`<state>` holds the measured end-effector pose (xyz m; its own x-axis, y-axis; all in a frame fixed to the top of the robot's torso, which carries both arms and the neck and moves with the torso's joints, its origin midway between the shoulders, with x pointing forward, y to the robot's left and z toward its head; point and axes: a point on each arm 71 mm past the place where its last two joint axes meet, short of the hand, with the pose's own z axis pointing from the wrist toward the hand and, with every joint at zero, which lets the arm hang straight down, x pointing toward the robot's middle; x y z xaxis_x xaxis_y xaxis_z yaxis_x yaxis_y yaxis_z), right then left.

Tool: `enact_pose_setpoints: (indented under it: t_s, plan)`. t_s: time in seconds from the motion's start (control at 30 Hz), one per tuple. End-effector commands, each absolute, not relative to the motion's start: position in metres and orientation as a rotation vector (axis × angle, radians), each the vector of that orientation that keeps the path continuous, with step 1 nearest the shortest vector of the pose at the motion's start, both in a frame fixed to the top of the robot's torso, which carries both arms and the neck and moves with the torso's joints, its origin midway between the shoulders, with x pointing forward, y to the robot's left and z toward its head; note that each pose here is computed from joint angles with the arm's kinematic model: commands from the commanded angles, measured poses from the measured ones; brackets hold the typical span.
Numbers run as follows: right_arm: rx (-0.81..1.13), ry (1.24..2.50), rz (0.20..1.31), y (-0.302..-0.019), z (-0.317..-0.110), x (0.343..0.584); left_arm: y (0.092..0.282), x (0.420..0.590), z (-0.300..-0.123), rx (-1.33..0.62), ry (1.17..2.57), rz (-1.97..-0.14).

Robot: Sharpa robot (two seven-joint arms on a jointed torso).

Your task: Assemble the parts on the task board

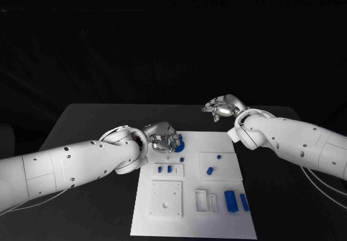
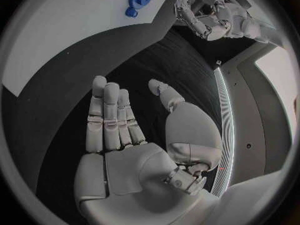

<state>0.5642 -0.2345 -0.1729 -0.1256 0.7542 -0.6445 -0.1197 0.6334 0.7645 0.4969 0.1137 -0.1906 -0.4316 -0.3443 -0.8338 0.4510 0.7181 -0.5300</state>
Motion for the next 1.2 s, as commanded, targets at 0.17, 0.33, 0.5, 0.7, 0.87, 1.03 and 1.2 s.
enact_pose_setpoints:
  t_s: [0.17, 0.33, 0.5, 0.7, 0.87, 1.03, 1.2]
  plan:
    - [0.539, 1.531, 0.833, -0.231, -0.173, 0.564, 0.092, 0.497, -0.193, 0.341, 1.745, -0.845]
    - [0.537, 1.532, 0.836, -0.230, -0.173, 0.564, 0.086, 0.500, -0.199, 0.387, 1.760, -0.816]
    - [0.537, 1.532, 0.837, -0.230, -0.173, 0.564, 0.082, 0.499, -0.210, 0.410, 1.768, -0.806]
    - [0.536, 1.533, 0.839, -0.229, -0.173, 0.564, 0.076, 0.498, -0.218, 0.446, 1.785, -0.796]
    - [0.537, 1.529, 0.840, -0.229, -0.173, 0.563, 0.074, 0.497, -0.222, 0.451, 1.789, -0.791]
    - [0.538, 1.530, 0.840, -0.229, -0.173, 0.563, 0.074, 0.499, -0.224, 0.455, 1.792, -0.780]
    - [0.538, 1.531, 0.841, -0.229, -0.173, 0.563, 0.074, 0.500, -0.226, 0.461, 1.799, -0.779]
